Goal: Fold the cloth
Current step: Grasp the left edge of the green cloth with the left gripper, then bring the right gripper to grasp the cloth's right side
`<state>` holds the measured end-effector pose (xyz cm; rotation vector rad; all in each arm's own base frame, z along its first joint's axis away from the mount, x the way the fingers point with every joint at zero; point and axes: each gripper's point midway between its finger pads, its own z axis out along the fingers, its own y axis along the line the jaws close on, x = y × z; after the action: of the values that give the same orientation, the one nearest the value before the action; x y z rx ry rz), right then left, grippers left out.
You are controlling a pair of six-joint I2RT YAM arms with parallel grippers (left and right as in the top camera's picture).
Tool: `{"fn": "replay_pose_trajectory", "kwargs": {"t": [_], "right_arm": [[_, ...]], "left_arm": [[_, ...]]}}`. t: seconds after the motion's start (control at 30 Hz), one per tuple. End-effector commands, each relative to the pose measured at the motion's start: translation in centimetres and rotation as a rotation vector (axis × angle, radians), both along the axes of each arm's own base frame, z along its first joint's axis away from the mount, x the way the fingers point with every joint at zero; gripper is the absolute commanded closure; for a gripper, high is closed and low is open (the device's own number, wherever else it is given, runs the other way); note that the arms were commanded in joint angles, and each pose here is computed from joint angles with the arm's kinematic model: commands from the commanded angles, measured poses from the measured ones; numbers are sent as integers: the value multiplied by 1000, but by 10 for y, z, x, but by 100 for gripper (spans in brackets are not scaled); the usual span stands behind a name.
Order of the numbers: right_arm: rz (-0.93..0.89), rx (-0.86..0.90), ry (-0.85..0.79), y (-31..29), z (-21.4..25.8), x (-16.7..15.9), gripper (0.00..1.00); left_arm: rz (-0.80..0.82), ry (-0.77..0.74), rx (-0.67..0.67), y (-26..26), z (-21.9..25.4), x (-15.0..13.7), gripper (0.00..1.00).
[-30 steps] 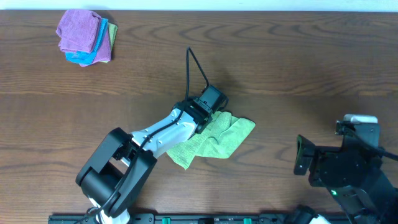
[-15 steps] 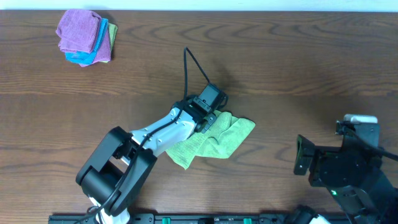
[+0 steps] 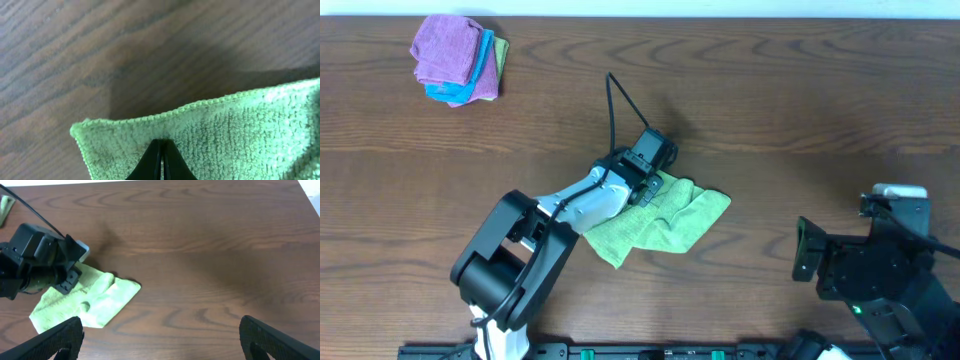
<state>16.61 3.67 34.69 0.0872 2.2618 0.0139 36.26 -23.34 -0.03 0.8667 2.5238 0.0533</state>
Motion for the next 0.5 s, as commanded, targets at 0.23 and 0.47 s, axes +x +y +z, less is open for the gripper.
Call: {"fn": "replay_pose_trajectory", "kwargs": {"t": [0.23,0.47], "right_arm": [[10,-53,36,1,-15,0,1],[179,-36,60,82,-89,48,6]], "left_arm": [[128,-81,-66,34,-26,61,95],[148,-69,-188,46,-25,79,94]]}}
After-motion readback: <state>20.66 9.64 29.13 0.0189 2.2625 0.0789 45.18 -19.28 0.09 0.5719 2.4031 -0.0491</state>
